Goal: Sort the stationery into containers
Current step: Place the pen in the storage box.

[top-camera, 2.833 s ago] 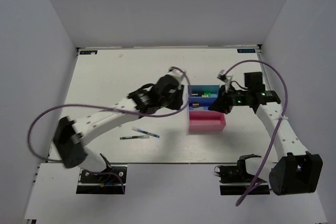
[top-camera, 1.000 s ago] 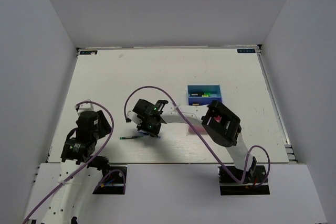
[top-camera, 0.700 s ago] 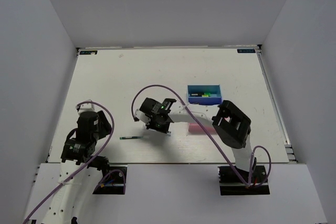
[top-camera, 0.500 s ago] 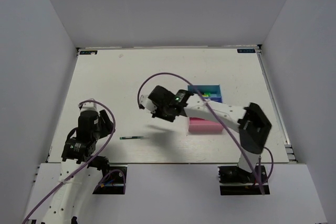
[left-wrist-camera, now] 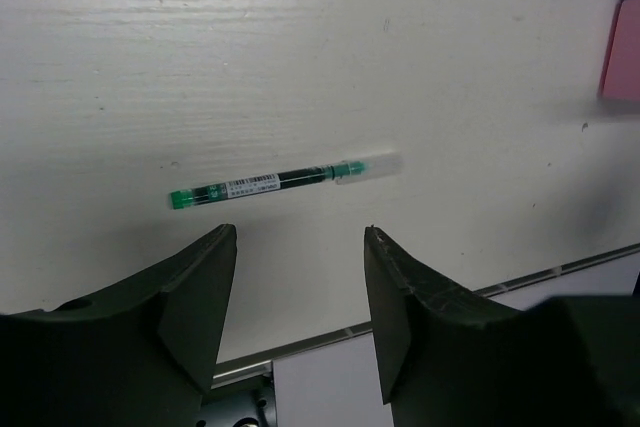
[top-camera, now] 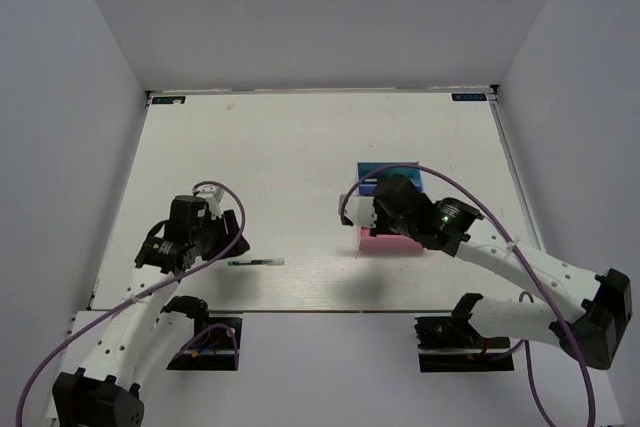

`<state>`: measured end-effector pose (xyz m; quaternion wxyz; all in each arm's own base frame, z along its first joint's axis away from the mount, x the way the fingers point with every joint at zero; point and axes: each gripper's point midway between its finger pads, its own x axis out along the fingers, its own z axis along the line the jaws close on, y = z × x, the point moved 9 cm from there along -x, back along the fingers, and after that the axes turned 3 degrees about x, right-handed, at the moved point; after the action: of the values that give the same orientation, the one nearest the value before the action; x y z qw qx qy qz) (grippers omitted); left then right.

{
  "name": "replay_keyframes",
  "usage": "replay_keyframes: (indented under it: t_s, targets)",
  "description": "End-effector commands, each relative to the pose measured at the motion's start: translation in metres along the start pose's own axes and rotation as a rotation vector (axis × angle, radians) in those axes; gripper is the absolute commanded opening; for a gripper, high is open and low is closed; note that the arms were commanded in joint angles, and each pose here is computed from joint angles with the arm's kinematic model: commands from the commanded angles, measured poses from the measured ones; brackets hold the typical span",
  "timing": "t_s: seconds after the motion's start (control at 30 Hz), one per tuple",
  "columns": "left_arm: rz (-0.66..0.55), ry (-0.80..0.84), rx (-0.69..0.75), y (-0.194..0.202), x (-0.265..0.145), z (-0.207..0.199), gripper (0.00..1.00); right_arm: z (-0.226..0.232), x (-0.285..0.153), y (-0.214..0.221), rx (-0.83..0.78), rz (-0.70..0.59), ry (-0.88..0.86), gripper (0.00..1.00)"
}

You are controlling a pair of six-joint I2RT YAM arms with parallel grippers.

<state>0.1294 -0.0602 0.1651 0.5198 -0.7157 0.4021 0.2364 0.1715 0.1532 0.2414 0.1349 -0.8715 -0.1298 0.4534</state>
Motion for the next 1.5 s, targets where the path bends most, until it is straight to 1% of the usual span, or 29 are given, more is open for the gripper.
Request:
replay_keyframes:
  t_s: [0.0, 0.17, 0.2, 0.3, 0.5, 0.67, 0.7, 0.8, 0.83, 0.87, 0.9, 1.0, 1.03, 1.07, 1.1, 1.13, 1.17, 1.2, 1.23, 1.3, 1.33, 1.37, 1.4, 1.43, 1.47]
  targets:
    - [0.004, 0.060, 0.042, -0.008, -0.001, -0.010, 0.64, 0.000, 0.006, 0.015, -0.125, 0.007, -0.012, 0.00]
    - [0.058, 0.020, 0.069, -0.007, 0.002, -0.012, 0.64, 0.003, 0.014, 0.028, -0.164, 0.001, -0.037, 0.00]
    - [0.069, 0.010, 0.074, -0.007, 0.002, -0.012, 0.64, 0.007, 0.019, 0.034, -0.194, 0.024, -0.050, 0.00]
    - [0.090, -0.018, 0.102, -0.007, 0.003, -0.014, 0.65, 0.012, 0.028, 0.046, -0.217, 0.047, -0.075, 0.00]
    - [0.104, -0.037, 0.103, -0.008, 0.006, -0.015, 0.67, 0.011, 0.031, 0.058, -0.179, 0.049, -0.092, 0.00]
    - [0.122, -0.044, 0.105, -0.009, 0.010, -0.016, 0.71, 0.012, 0.037, 0.064, -0.157, 0.056, -0.117, 0.00]
    - [0.125, -0.049, 0.098, -0.009, 0.010, -0.016, 0.72, 0.013, 0.040, 0.064, -0.159, 0.058, -0.129, 0.03]
    - [0.137, -0.065, 0.106, -0.010, 0.014, -0.018, 0.72, 0.014, 0.044, 0.065, -0.155, 0.067, -0.163, 0.23]
    - [0.161, -0.076, 0.095, -0.009, 0.017, -0.019, 0.72, 0.012, 0.043, 0.064, -0.152, 0.065, -0.168, 0.35]
    - [0.170, -0.078, 0.105, -0.009, 0.018, -0.020, 0.72, 0.010, 0.042, 0.063, -0.143, 0.060, -0.169, 0.41]
    - [0.181, -0.086, 0.103, -0.009, 0.021, -0.022, 0.72, 0.009, 0.042, 0.063, -0.137, 0.060, -0.171, 0.53]
    - [0.196, -0.120, 0.117, -0.008, 0.027, -0.026, 0.72, 0.005, 0.038, 0.061, -0.115, 0.037, -0.151, 0.59]
    - [0.200, -0.123, 0.113, -0.009, 0.029, -0.027, 0.71, 0.004, 0.037, 0.061, -0.104, 0.033, -0.148, 0.59]
    - [0.200, -0.117, 0.127, -0.009, 0.030, -0.030, 0.69, 0.002, 0.034, 0.060, -0.096, 0.024, -0.138, 0.58]
    - [0.204, -0.118, 0.144, -0.009, 0.031, -0.032, 0.63, 0.000, 0.031, 0.060, -0.074, 0.018, -0.126, 0.55]
    - [0.210, -0.114, 0.199, -0.013, 0.031, -0.034, 0.57, -0.003, 0.028, 0.058, -0.052, 0.007, -0.105, 0.38]
    - [0.248, -0.117, 0.247, -0.010, 0.031, -0.035, 0.52, -0.007, 0.024, 0.056, -0.036, -0.004, -0.089, 0.27]
    - [0.232, -0.102, 0.284, -0.022, 0.025, -0.042, 0.44, -0.007, 0.022, 0.055, 0.001, -0.023, -0.091, 0.16]
    - [0.259, -0.084, 0.401, -0.025, 0.027, -0.040, 0.41, -0.008, 0.016, 0.053, 0.030, -0.039, -0.082, 0.00]
    - [0.303, -0.056, 0.484, -0.029, 0.027, -0.044, 0.41, -0.012, 0.009, 0.050, 0.090, -0.070, -0.074, 0.00]
    - [0.328, -0.036, 0.556, -0.033, 0.030, -0.044, 0.45, -0.011, 0.006, 0.045, 0.126, -0.116, -0.093, 0.00]
    - [0.358, -0.027, 0.634, -0.034, 0.035, -0.043, 0.49, -0.011, 0.005, 0.044, 0.145, -0.128, -0.094, 0.13]
    - [0.373, -0.014, 0.697, -0.035, 0.037, -0.044, 0.55, -0.009, 0.003, 0.042, 0.201, -0.151, -0.104, 0.26]
    - [0.400, -0.035, 0.730, -0.035, 0.043, -0.041, 0.62, -0.010, 0.001, 0.040, 0.216, -0.164, -0.100, 0.41]
    - [0.446, -0.036, 0.766, -0.032, 0.050, -0.038, 0.64, -0.008, -0.001, 0.041, 0.228, -0.177, -0.099, 0.61]
